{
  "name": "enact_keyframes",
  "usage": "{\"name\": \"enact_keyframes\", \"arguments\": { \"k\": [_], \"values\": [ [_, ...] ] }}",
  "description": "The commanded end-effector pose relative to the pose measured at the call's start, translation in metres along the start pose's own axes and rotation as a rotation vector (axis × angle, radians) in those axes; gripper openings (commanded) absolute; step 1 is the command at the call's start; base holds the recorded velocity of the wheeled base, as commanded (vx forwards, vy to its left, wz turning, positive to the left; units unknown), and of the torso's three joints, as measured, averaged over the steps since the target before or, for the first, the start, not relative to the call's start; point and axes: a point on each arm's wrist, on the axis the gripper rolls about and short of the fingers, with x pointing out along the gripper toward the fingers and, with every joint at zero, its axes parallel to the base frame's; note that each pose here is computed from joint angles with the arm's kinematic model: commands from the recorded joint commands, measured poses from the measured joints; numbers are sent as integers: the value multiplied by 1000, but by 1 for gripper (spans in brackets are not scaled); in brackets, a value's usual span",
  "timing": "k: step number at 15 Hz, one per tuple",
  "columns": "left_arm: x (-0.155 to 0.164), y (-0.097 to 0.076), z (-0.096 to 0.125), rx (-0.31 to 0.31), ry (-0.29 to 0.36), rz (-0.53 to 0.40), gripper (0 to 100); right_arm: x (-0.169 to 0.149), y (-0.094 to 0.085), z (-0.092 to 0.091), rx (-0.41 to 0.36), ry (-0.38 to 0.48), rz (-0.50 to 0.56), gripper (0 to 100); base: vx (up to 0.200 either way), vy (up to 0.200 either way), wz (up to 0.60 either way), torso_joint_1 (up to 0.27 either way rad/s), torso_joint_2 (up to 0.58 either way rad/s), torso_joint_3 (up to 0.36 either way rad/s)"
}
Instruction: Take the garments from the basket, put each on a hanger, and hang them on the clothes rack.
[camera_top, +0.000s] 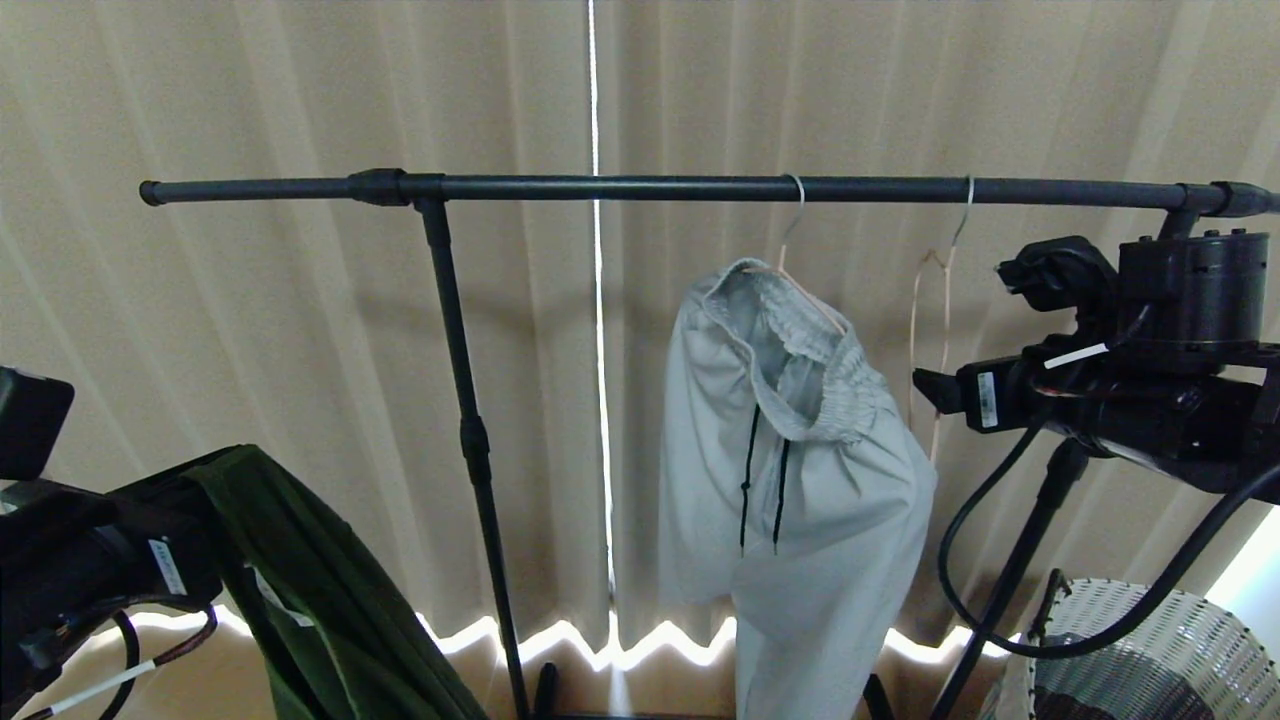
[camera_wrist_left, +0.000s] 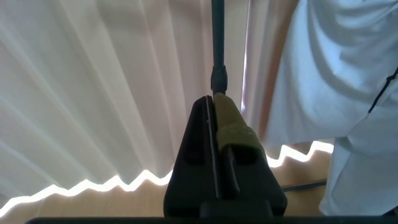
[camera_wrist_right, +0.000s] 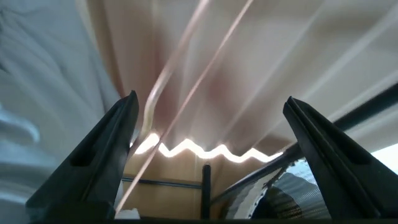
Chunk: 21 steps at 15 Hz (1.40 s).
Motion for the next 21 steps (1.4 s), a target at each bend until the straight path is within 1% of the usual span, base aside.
{"name": "enact_keyframes", "arguments": {
  "k": [1, 3, 6, 9, 12, 15, 18, 21],
  "values": [
    [0, 0, 0, 1, 2, -1, 0, 1, -3, 2, 5, -3, -11, 100, 0, 0, 0, 0, 0, 0],
    [0, 0, -1, 1, 4, 1, 0, 6, -1, 4, 7, -2, -10, 100, 0, 0, 0, 0, 0, 0],
    [0, 0, -1, 4, 6, 0, 0, 13, 8, 12, 69, -17, 9, 100, 0, 0, 0, 0, 0, 0],
    [0, 0, -1, 4, 6, 0, 0, 20, 11, 10, 83, -7, 10, 100, 0, 0, 0, 0, 0, 0],
    [0, 0, -1, 4, 6, 2, 0, 19, 17, 12, 91, -12, 29, 100, 0, 0, 0, 0, 0, 0],
    [0, 0, -1, 4, 4, 2, 0, 20, 15, 12, 94, -11, 20, 100, 0, 0, 0, 0, 0, 0],
    [0, 0, -2, 4, 7, 0, 0, 23, 7, 11, 103, -5, -7, 100, 0, 0, 0, 0, 0, 0],
    [0, 0, -1, 4, 6, 0, 0, 23, 3, 10, 106, -2, -32, 100, 0, 0, 0, 0, 0, 0]
  ]
}}
